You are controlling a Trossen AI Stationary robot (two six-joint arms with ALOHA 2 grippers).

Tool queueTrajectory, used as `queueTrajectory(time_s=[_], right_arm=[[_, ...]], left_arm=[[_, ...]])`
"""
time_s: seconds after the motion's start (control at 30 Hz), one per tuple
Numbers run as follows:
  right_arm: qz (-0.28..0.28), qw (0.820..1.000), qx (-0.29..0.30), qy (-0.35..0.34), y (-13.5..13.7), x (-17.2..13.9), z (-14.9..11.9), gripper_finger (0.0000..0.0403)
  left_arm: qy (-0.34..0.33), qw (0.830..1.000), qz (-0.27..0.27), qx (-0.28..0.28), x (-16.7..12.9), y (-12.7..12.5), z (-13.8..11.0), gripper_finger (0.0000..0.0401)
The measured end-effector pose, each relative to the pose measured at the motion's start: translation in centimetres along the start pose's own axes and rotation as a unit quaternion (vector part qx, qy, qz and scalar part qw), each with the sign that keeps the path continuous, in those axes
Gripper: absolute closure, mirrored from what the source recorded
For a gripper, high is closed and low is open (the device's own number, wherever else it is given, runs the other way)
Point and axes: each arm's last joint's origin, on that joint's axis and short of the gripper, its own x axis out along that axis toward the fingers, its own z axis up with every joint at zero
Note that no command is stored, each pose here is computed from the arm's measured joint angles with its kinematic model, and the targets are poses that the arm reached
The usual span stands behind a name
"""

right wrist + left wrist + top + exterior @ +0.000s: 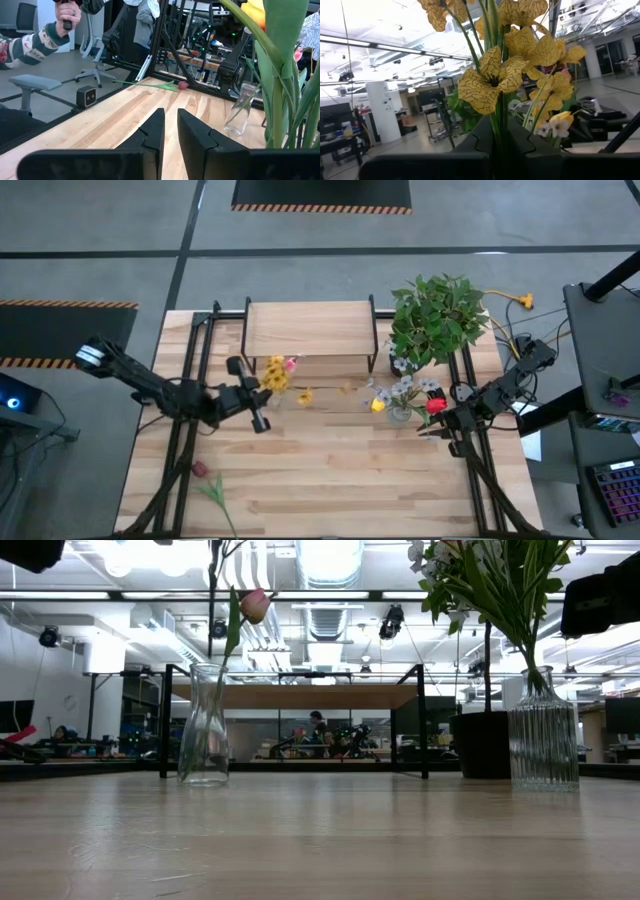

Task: Pick and place flowers into a vace then onto a shelf
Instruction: Put the yellow flowers into the left transparent vase

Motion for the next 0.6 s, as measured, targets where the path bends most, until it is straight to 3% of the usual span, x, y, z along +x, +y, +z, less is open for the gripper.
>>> queueTrajectory(time_s=[0.6], right_arm=[[0.0, 1.0, 0.0, 0.0, 0.0, 0.0, 0.0, 0.036]], left_arm=[[0.054, 0.998, 0.003, -0.04, -1.1, 0.2, -4.1, 0.0401]])
